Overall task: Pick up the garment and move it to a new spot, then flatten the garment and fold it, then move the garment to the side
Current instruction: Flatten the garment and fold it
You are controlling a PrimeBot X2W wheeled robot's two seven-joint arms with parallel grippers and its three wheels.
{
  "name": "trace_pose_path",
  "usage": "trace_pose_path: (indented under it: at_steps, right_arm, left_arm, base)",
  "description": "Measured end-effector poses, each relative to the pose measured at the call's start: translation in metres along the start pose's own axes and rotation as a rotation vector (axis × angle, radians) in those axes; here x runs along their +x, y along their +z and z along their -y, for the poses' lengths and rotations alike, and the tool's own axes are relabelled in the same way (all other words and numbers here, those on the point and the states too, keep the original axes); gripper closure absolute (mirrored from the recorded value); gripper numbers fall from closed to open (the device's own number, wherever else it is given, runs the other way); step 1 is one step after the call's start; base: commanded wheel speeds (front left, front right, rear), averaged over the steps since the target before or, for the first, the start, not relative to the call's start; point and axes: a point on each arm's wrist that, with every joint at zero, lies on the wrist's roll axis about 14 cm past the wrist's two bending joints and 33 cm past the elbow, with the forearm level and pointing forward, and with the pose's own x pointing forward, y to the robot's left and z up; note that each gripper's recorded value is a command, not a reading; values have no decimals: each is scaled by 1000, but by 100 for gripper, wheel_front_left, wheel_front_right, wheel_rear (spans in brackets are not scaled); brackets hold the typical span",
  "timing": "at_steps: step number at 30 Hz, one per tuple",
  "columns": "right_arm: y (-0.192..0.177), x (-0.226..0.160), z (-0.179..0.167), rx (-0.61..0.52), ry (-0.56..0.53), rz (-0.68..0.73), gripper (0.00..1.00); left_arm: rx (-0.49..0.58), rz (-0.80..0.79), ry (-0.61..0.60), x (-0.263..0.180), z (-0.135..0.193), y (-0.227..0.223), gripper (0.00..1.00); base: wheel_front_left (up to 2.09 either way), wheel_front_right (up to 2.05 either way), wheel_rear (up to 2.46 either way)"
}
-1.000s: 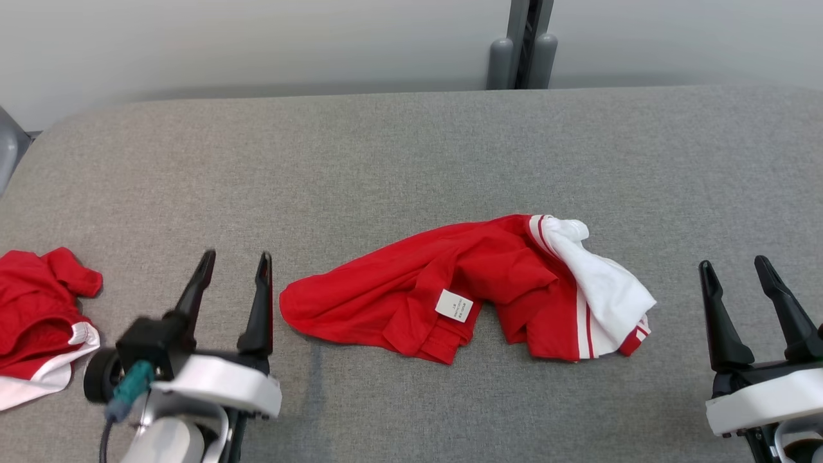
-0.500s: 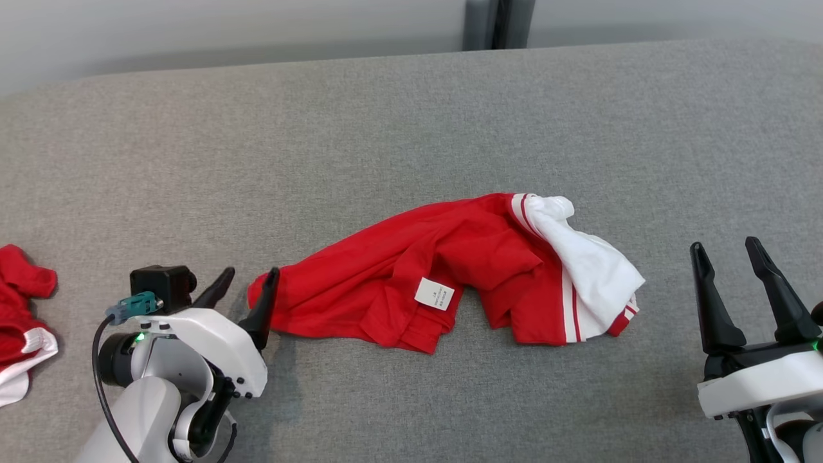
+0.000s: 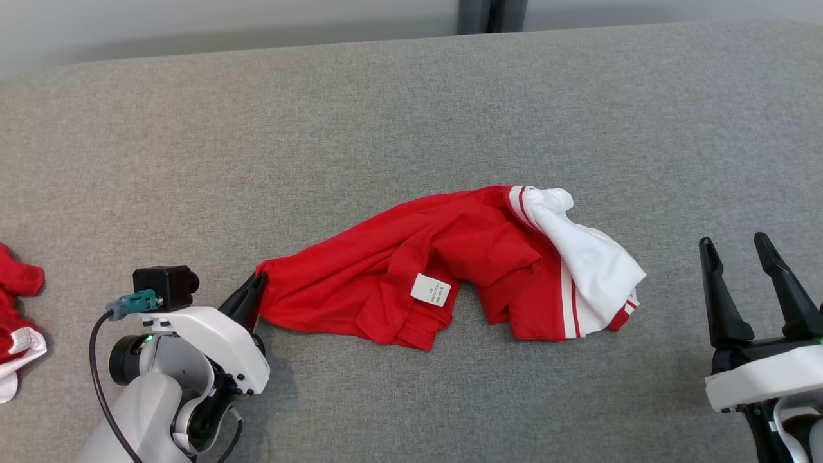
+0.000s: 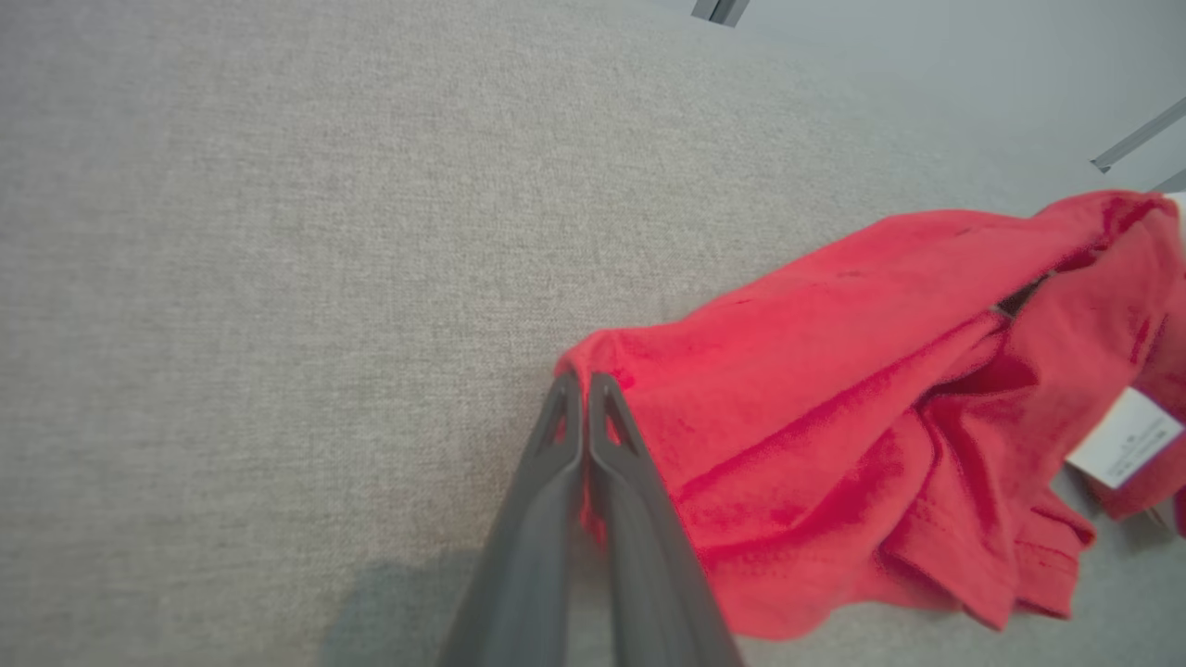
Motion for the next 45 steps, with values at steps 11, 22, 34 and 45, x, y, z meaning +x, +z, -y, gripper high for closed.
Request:
trace_pose_path:
  at_steps: [11,22,34,45]
  right_arm:
    - [-52,5,-18,-23,120,-237,0]
    - [-83,14,-41,28,213,-336,100]
    - [-21,36,-29,-41,213,-97,100]
    - [126,47,-27,-216,209,312,100]
  left_arm:
    - [22,57,2,-3,-1,13,100]
    - [14,61,18,-5,-7,10,100]
    - [91,261,-22,-13,10,61,100]
    - [259,678,-111,-57,61,182,100]
  base:
    - [0,0,0]
    - [0,0,0]
    - [0,0,0]
    - [0,0,0]
